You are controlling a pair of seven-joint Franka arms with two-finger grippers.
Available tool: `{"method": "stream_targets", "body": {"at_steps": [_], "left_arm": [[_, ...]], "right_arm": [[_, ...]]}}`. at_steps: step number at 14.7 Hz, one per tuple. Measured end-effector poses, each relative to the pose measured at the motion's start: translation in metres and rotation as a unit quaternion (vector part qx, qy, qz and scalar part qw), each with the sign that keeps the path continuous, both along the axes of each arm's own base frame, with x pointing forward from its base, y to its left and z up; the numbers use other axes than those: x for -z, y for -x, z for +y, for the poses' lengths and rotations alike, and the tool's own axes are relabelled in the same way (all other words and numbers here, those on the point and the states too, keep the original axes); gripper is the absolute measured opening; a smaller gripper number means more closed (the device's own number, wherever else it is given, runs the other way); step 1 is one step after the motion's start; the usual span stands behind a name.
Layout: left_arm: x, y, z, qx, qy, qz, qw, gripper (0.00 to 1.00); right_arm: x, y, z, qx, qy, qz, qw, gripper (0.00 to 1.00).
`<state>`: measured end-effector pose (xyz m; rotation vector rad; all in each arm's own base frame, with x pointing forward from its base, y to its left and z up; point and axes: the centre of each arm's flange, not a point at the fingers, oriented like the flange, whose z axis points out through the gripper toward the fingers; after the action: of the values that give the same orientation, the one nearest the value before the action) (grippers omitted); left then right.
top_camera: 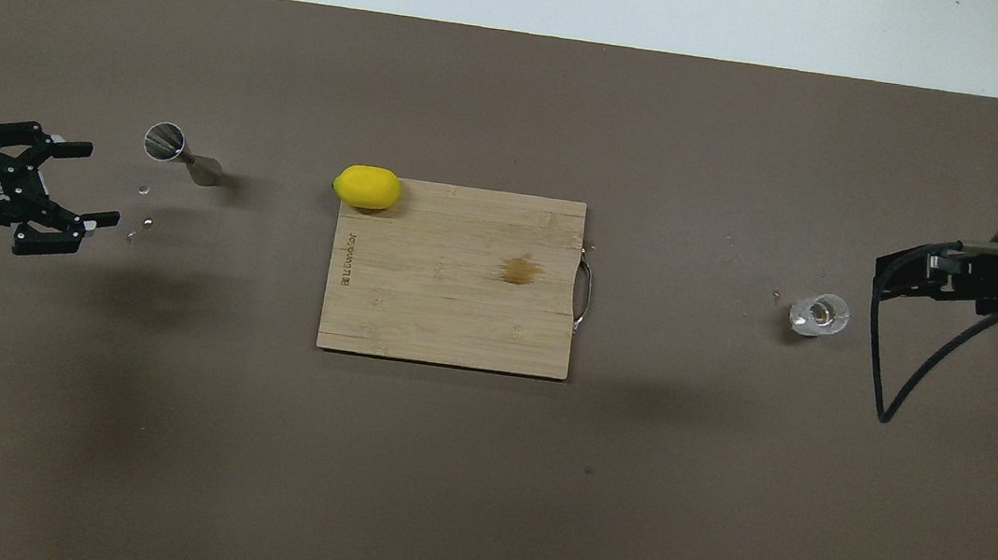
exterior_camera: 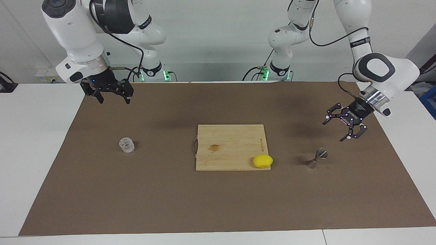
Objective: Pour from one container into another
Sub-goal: 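Move the open left gripper toward the small dark metal cup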
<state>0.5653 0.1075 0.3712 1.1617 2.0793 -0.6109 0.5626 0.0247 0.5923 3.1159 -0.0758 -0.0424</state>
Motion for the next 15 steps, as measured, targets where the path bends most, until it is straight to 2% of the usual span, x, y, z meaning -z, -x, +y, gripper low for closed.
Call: {"method": "stream_targets", "body": {"at_steps": [4, 8, 12, 15], "left_arm": [[0.032, -0.007, -0.006, -0.049, 0.064, 0.015, 0.997, 1.00], [0.043, -0.014, -0.001, -0.099, 0.096, 0.009, 0.990, 1.00], [0.039, -0.022, -0.009, -0.066, 0.083, -0.041, 0.993, 1.00], [0.041, -0.027, -0.022, -0.043, 0.078, -0.057, 0.994, 1.00]], "right_arm": [[0.000, 0.000, 0.000, 0.000, 0.000, 0.000, 1.000, 1.00], [0.000, 0.000, 0.000, 0.000, 0.000, 0.000, 1.000, 1.00], [0.000, 0.000, 0.000, 0.000, 0.000, 0.000, 1.000, 1.00], [0.000, 0.000, 0.000, 0.000, 0.000, 0.000, 1.000, 1.00]]}}
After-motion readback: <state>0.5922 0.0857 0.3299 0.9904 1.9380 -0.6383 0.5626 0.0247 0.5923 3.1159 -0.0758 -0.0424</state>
